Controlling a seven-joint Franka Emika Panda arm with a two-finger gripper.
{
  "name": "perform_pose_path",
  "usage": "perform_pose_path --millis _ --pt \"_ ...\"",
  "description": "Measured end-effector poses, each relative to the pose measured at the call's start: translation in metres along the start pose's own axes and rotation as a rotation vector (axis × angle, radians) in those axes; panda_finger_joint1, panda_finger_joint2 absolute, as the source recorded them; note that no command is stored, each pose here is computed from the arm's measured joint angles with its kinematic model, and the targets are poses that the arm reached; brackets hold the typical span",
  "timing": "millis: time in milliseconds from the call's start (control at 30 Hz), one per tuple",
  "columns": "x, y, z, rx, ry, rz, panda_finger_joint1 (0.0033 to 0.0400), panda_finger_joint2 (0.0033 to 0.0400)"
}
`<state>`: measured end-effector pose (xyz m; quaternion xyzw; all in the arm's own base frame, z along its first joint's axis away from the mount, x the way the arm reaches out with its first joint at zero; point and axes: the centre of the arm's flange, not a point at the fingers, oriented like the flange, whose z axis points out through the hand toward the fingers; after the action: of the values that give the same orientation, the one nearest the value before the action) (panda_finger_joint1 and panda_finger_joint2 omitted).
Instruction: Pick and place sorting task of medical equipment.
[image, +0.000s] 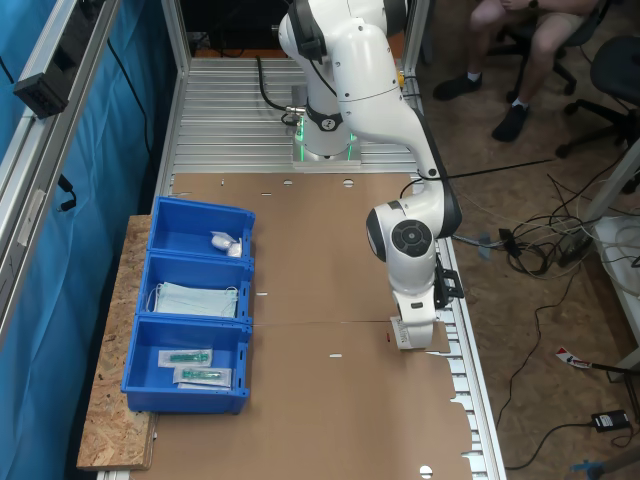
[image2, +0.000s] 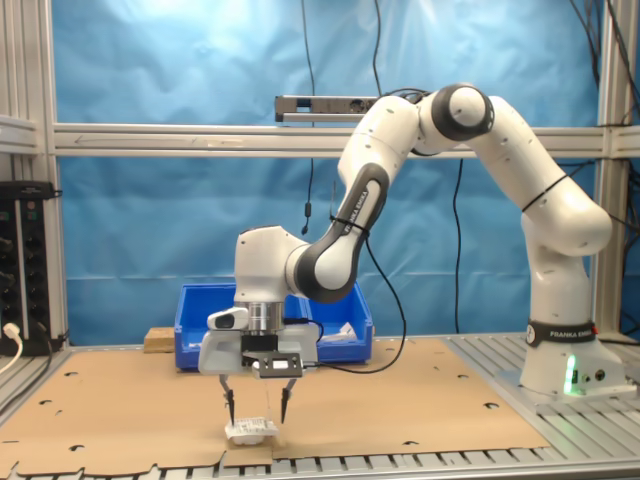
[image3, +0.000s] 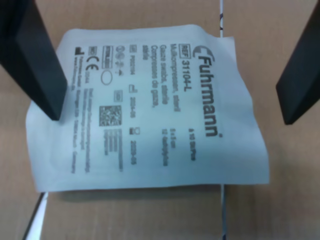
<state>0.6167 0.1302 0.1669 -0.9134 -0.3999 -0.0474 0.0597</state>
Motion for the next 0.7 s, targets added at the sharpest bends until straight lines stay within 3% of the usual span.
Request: perform_pose_path --millis 700 --pt "0.0017 0.0091 0.0077 -0.015 0.027 0.012 0.0400 0.0400"
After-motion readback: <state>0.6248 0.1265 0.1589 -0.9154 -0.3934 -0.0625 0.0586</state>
